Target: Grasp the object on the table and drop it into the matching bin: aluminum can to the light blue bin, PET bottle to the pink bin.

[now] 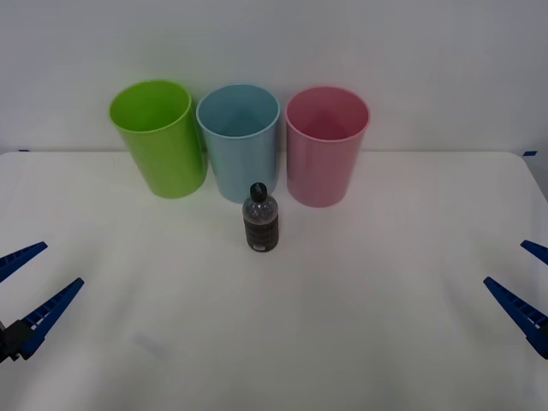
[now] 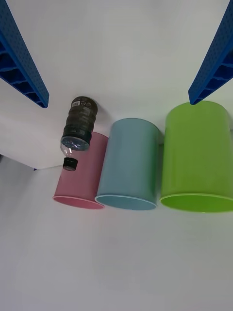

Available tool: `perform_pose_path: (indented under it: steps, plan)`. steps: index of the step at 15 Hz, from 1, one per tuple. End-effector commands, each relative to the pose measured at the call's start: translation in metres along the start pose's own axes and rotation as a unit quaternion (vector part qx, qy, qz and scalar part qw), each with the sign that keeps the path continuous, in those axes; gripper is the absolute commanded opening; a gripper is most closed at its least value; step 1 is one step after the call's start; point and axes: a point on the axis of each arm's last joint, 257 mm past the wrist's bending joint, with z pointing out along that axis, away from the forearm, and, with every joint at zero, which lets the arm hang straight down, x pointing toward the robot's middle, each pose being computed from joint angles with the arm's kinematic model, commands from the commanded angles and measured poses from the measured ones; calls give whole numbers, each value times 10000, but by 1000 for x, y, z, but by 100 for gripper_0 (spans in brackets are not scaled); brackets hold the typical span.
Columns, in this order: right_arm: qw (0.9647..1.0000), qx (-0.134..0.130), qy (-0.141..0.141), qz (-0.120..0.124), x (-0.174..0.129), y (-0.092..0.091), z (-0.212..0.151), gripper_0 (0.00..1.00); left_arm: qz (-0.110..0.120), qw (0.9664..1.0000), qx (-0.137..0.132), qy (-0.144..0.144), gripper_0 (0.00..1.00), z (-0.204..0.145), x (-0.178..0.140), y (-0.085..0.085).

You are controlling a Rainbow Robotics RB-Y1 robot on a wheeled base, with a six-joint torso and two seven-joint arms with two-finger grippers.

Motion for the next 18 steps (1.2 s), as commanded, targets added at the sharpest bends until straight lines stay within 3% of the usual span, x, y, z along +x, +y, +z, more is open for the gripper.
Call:
perform_pose_path:
  steps: [1,6,10,13,18]
  plan:
    - [10000,0,0,0,0,0,0,100,0,10000,0,0,100,0,0,0]
    - [9998,-5,180,-107,3,4,-1,100,0,10000,0,0,100,0,0,0]
    - [9993,-233,244,170,32,21,22,100,0,10000,0,0,100,0,0,0]
    - [9988,-348,275,209,48,30,38,100,0,10000,0,0,100,0,0,0]
    - [9988,-147,318,-344,67,33,69,100,0,10000,0,0,100,0,0,0]
